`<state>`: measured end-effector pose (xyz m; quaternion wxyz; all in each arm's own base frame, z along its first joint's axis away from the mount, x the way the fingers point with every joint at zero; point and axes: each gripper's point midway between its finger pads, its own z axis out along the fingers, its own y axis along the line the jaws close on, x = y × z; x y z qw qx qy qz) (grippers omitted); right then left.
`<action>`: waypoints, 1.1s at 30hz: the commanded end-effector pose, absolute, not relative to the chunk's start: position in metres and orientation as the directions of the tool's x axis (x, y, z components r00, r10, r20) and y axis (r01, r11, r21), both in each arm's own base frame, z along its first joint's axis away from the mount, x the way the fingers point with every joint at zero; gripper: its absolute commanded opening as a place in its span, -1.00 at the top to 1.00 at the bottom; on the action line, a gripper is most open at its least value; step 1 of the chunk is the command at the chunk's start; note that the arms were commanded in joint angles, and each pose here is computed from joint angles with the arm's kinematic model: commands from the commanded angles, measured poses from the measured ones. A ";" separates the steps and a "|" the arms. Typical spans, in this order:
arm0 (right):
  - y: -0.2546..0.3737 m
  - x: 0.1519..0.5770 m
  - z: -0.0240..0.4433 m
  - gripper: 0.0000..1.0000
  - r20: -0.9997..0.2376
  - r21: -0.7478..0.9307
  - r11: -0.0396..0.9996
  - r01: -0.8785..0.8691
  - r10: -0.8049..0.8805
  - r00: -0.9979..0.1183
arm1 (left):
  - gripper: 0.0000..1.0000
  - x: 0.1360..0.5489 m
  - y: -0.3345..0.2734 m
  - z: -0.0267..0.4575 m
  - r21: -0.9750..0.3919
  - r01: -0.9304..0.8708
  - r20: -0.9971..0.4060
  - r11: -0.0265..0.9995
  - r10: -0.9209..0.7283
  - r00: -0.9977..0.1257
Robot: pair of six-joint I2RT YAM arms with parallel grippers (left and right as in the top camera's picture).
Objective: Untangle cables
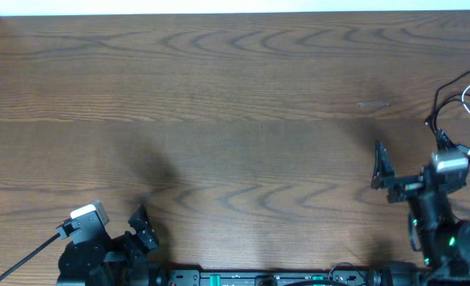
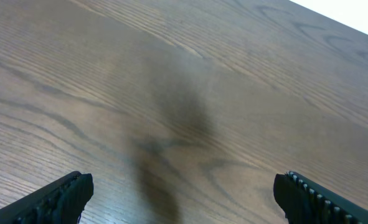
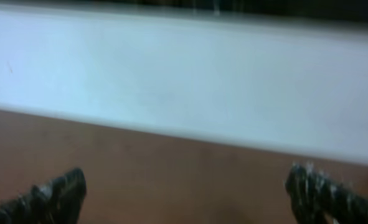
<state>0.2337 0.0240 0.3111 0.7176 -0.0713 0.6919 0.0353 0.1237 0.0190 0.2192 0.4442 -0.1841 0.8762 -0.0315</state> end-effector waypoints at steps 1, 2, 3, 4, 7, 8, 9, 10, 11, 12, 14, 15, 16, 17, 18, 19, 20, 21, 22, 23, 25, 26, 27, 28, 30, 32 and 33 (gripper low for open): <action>0.025 0.227 0.301 -0.98 -0.989 -0.068 0.988 -0.138 -0.049 0.138 | -0.96 0.123 0.019 0.219 -0.220 -0.292 -0.767 0.931 -0.350 -0.538; 0.025 0.226 0.299 -0.98 -0.985 -0.071 0.988 -0.137 -0.048 0.164 | -0.96 0.123 0.018 0.219 -0.221 -0.292 -0.767 0.931 -0.350 -0.538; 0.025 0.224 0.296 -0.98 -0.980 -0.073 0.989 -0.131 -0.047 0.191 | -0.96 0.123 0.018 0.219 -0.220 -0.292 -0.767 0.931 -0.350 -0.538; 0.025 0.223 0.293 -0.99 -0.974 -0.075 0.989 -0.126 -0.046 0.220 | -0.95 0.123 0.019 0.219 -0.220 -0.292 -0.767 0.931 -0.350 -0.538; 0.023 0.222 0.282 -0.99 -0.962 -0.076 0.991 -0.111 -0.044 0.268 | -0.95 0.123 0.019 0.219 -0.220 -0.292 -0.767 0.931 -0.350 -0.538; 0.022 0.224 0.279 -0.98 -0.960 -0.072 0.992 -0.107 -0.040 0.279 | -0.96 0.123 0.019 0.219 -0.220 -0.292 -0.767 0.931 -0.350 -0.538; 0.021 0.226 0.274 -0.98 -0.959 -0.069 0.993 -0.100 -0.039 0.280 | -0.95 0.123 0.019 0.219 -0.220 -0.292 -0.767 0.931 -0.350 -0.538; 0.021 0.228 0.270 -0.99 -0.958 -0.067 0.993 -0.098 -0.037 0.283 | -0.96 0.123 0.018 0.219 -0.221 -0.292 -0.767 0.931 -0.350 -0.538; 0.020 0.229 0.266 -0.98 -0.958 -0.064 0.994 -0.091 -0.036 0.284 | -0.96 0.123 0.018 0.219 -0.221 -0.292 -0.767 0.931 -0.350 -0.538; 0.020 0.231 0.263 -0.99 -0.958 -0.061 0.995 -0.085 -0.035 0.283 | -0.96 0.123 0.018 0.219 -0.221 -0.292 -0.767 0.931 -0.350 -0.538; 0.017 0.233 0.255 -0.99 -0.959 -0.051 0.996 -0.067 -0.031 0.281 | -0.96 0.123 0.019 0.219 -0.220 -0.292 -0.767 0.931 -0.350 -0.538; 0.016 0.235 0.251 -0.98 -0.961 -0.046 0.997 -0.055 -0.029 0.275 | -0.96 0.123 0.019 0.219 -0.220 -0.292 -0.767 0.931 -0.350 -0.538; 0.015 0.236 0.246 -0.98 -0.963 -0.042 0.998 -0.048 -0.027 0.268 | -0.96 0.123 0.019 0.219 -0.220 -0.292 -0.767 0.931 -0.350 -0.538; 0.013 0.237 0.241 -0.99 -0.965 -0.037 0.999 -0.038 -0.026 0.259 | -0.95 0.123 0.019 0.219 -0.220 -0.292 -0.767 0.931 -0.350 -0.538; 0.013 0.239 0.236 -0.99 -0.968 -0.036 0.999 -0.034 -0.026 0.251 | -0.96 0.123 0.019 0.219 -0.220 -0.292 -0.767 0.931 -0.350 -0.538; 0.013 0.240 0.232 -0.99 -0.972 -0.035 0.999 -0.031 -0.027 0.232 | -0.96 0.123 0.019 0.219 -0.220 -0.292 -0.767 0.931 -0.350 -0.538; 0.013 0.241 0.228 -0.98 -0.976 -0.038 0.999 -0.034 -0.030 0.215 | -0.96 0.123 0.018 0.219 -0.221 -0.292 -0.767 0.931 -0.350 -0.538; 0.014 0.242 0.223 -0.99 -0.979 -0.049 0.998 -0.034 -0.041 0.198 | -0.96 0.123 0.018 0.219 -0.221 -0.292 -0.767 0.931 -0.350 -0.538; 0.014 0.243 0.218 -0.99 -0.984 -0.050 0.998 -0.035 -0.043 0.175 | -0.96 0.123 0.018 0.219 -0.221 -0.292 -0.767 0.931 -0.350 -0.538; 0.014 0.244 0.212 -0.99 -0.987 -0.053 0.998 -0.036 -0.047 0.154 | -0.96 0.123 0.019 0.219 -0.220 -0.292 -0.767 0.931 -0.350 -0.538; 0.014 0.245 0.197 -0.99 -0.994 -0.057 0.998 -0.039 -0.053 0.090 | -0.96 0.123 0.018 0.219 -0.221 -0.292 -0.767 0.931 -0.350 -0.538; 0.014 0.246 0.180 -0.99 -0.998 -0.060 0.997 -0.043 -0.059 0.025 | -0.96 0.123 0.018 0.219 -0.221 -0.292 -0.767 0.931 -0.350 -0.538; 0.014 0.246 0.172 -0.99 -0.998 -0.061 0.997 -0.046 -0.061 -0.007 | -0.96 0.123 0.019 0.219 -0.220 -0.292 -0.767 0.931 -0.350 -0.538; 0.016 0.246 0.162 -0.98 -0.997 -0.062 0.996 -0.058 -0.065 -0.048 | -0.96 0.123 0.018 0.219 -0.220 -0.291 -0.767 0.931 -0.350 -0.538; 0.021 0.245 0.155 -0.99 -0.993 -0.084 0.992 -0.094 -0.091 -0.071 | -0.96 0.123 0.018 0.219 -0.220 -0.291 -0.767 0.931 -0.350 -0.538; 0.023 0.245 0.156 -0.99 -0.991 -0.109 0.988 -0.105 -0.116 -0.067 | -0.96 0.123 0.019 0.219 -0.220 -0.292 -0.767 0.931 -0.350 -0.538; 0.023 0.245 0.156 -0.98 -0.991 -0.109 0.989 -0.105 -0.116 -0.067 | -0.96 0.123 0.018 0.219 -0.220 -0.291 -0.767 0.931 -0.350 -0.538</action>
